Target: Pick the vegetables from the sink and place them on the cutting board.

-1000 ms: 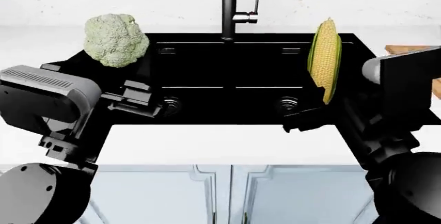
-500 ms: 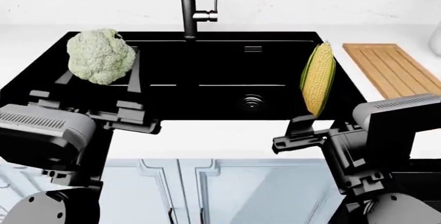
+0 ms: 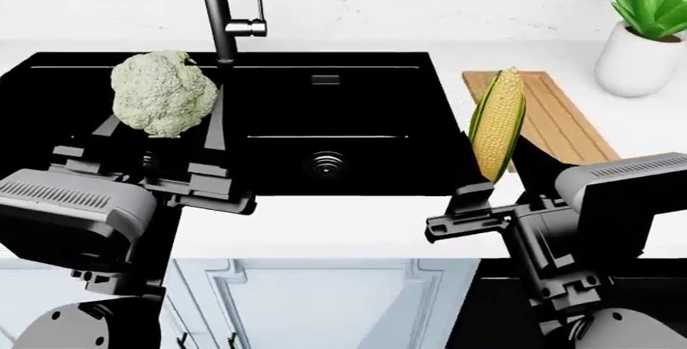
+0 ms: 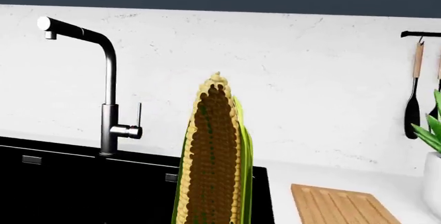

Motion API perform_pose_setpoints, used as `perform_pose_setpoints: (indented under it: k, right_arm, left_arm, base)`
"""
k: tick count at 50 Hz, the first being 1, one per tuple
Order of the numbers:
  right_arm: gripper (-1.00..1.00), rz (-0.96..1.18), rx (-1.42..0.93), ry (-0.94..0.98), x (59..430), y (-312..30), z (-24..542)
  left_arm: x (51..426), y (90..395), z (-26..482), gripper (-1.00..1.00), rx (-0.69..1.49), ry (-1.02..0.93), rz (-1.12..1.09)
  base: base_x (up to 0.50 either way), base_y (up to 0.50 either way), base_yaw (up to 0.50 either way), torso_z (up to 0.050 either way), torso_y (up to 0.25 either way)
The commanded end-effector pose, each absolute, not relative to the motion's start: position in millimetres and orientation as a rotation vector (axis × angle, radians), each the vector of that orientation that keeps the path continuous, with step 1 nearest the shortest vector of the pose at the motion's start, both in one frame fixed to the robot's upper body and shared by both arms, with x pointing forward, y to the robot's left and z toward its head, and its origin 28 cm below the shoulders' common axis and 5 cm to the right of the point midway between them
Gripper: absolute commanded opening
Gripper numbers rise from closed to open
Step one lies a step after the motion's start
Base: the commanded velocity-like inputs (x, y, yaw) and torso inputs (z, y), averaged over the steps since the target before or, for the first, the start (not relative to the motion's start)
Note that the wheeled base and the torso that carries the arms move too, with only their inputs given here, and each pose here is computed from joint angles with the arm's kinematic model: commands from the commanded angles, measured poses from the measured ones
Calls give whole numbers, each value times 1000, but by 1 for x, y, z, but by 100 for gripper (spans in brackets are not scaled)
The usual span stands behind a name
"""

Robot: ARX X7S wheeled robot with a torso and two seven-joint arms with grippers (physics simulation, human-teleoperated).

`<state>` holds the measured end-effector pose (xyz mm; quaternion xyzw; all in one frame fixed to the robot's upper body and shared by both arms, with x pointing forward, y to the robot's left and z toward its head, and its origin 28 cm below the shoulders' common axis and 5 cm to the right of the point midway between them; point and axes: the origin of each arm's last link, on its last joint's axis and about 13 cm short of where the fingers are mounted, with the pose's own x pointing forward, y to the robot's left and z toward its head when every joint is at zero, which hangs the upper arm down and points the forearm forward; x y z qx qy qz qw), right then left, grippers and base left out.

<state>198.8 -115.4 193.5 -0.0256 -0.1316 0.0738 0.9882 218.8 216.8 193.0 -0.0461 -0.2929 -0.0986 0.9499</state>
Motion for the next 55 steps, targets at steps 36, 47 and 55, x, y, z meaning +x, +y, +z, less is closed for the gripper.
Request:
perform_pose_setpoints:
  k: [36, 47, 55]
  right_arm:
    - [-100, 122, -106, -204, 228, -127, 234]
    - [-100, 157, -173, -190, 232, -120, 244]
    - [-100, 188, -256, -189, 238, -111, 267]
  left_arm:
    - [243, 205, 225, -100, -66, -524, -226]
    - [251, 208, 235, -100, -58, -493, -174]
    - [253, 214, 248, -100, -40, -488, -148]
  base:
    - [59, -500, 0, 0, 0]
    - [423, -327, 0, 0, 1]
    - [500, 0, 0, 2, 1]
